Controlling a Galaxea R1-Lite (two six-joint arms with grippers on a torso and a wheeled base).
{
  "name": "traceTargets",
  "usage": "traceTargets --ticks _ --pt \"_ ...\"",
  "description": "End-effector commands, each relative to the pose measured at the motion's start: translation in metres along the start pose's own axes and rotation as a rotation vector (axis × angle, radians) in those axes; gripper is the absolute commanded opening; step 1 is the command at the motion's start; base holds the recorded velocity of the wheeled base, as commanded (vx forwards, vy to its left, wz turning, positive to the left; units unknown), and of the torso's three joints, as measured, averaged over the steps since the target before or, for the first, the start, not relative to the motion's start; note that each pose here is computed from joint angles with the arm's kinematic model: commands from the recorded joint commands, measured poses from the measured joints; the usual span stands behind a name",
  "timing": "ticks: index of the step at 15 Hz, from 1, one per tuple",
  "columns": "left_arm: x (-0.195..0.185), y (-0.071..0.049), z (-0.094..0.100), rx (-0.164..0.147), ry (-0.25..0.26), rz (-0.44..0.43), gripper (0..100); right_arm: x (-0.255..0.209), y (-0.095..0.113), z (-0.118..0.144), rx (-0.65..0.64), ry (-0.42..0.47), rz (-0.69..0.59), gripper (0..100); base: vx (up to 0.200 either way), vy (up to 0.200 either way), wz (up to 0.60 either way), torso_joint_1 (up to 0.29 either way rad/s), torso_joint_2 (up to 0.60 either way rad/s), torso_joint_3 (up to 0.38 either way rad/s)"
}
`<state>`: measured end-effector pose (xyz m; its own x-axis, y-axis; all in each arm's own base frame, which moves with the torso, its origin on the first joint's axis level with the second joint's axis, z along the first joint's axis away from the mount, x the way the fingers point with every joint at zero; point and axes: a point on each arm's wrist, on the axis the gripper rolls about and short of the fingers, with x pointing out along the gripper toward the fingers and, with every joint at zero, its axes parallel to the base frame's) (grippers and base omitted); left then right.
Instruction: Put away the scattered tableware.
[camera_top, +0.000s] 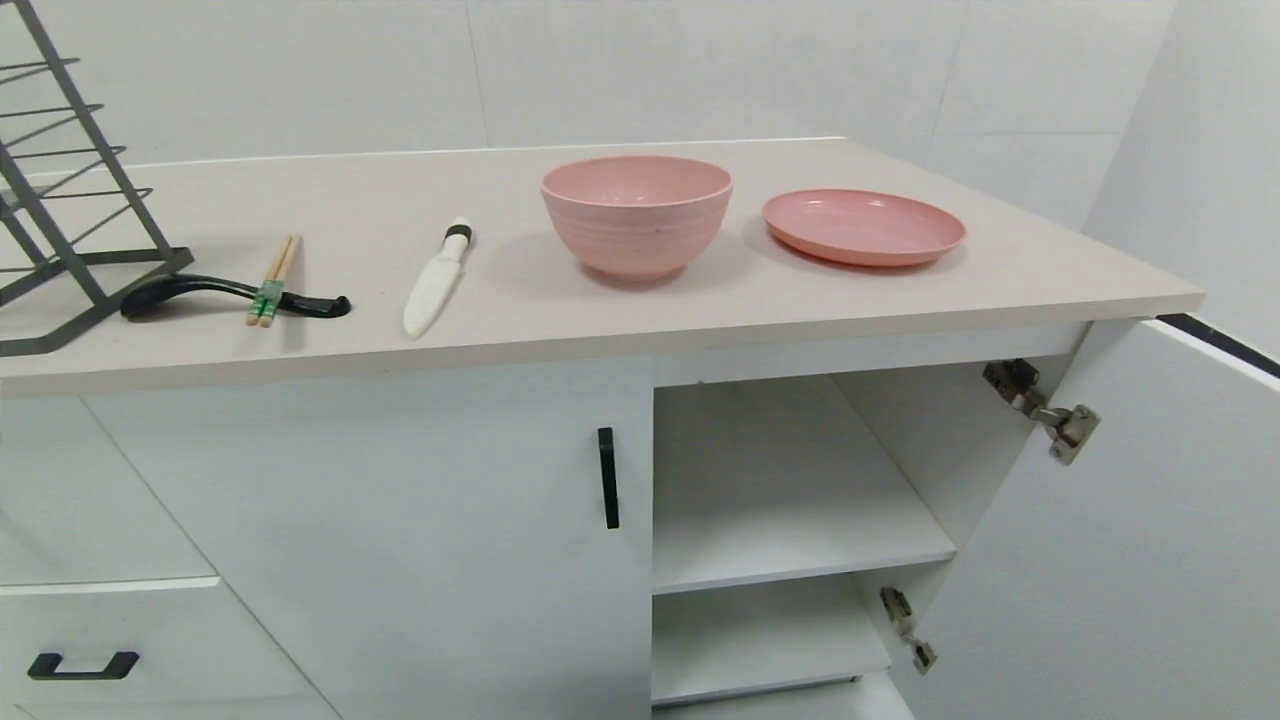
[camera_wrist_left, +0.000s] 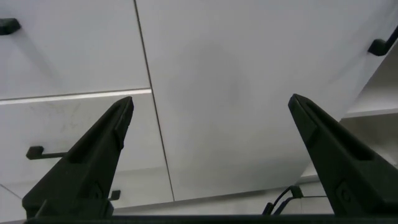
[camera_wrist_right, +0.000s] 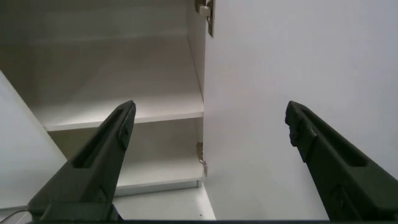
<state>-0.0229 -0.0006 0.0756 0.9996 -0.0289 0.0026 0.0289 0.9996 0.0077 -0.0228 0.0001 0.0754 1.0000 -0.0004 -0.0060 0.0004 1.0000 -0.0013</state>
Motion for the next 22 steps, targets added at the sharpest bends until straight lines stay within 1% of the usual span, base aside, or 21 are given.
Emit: traceTargets --ticks 1,3,10,14,17,22 --pt "0.0001 0.0 0.0001 0.0 0.001 0.0 100 0.0001 0.0 0.0001 0.0 0.0 0.0 100 0.0 0.0 0.0 0.246 -0.02 -0.115" --pt "0.0001 0.0 0.0001 0.0 0.001 0.0 100 0.0001 0.0 -0.0001 0.0 0.002 0.0 100 0.0 0.0 0.0 0.259 -0.28 -0.198" --pt "0.0001 0.0 0.0001 0.002 0.001 0.0 100 0.0 0.0 0.0001 0.0 -0.001 -0.001 100 0.0 0.0 0.0 0.218 -0.57 -0.207" --pt "0.0001 0.0 0.0001 0.002 0.001 0.0 100 0.0 0.0 -0.0001 0.0 0.0 0.0 100 0.0 0.0 0.0 0.134 -0.48 -0.216" --pt "0.0001 0.0 0.0001 0.0 0.001 0.0 100 0.0 0.0 0.0001 0.0 -0.001 0.0 100 0.0 0.0 0.0 0.404 -0.48 -0.238" --pt "0.0001 0.0 0.0001 0.0 0.001 0.0 100 0.0 0.0 -0.0001 0.0 0.0 0.0 100 0.0 0.0 0.0 0.285 -0.52 -0.245"
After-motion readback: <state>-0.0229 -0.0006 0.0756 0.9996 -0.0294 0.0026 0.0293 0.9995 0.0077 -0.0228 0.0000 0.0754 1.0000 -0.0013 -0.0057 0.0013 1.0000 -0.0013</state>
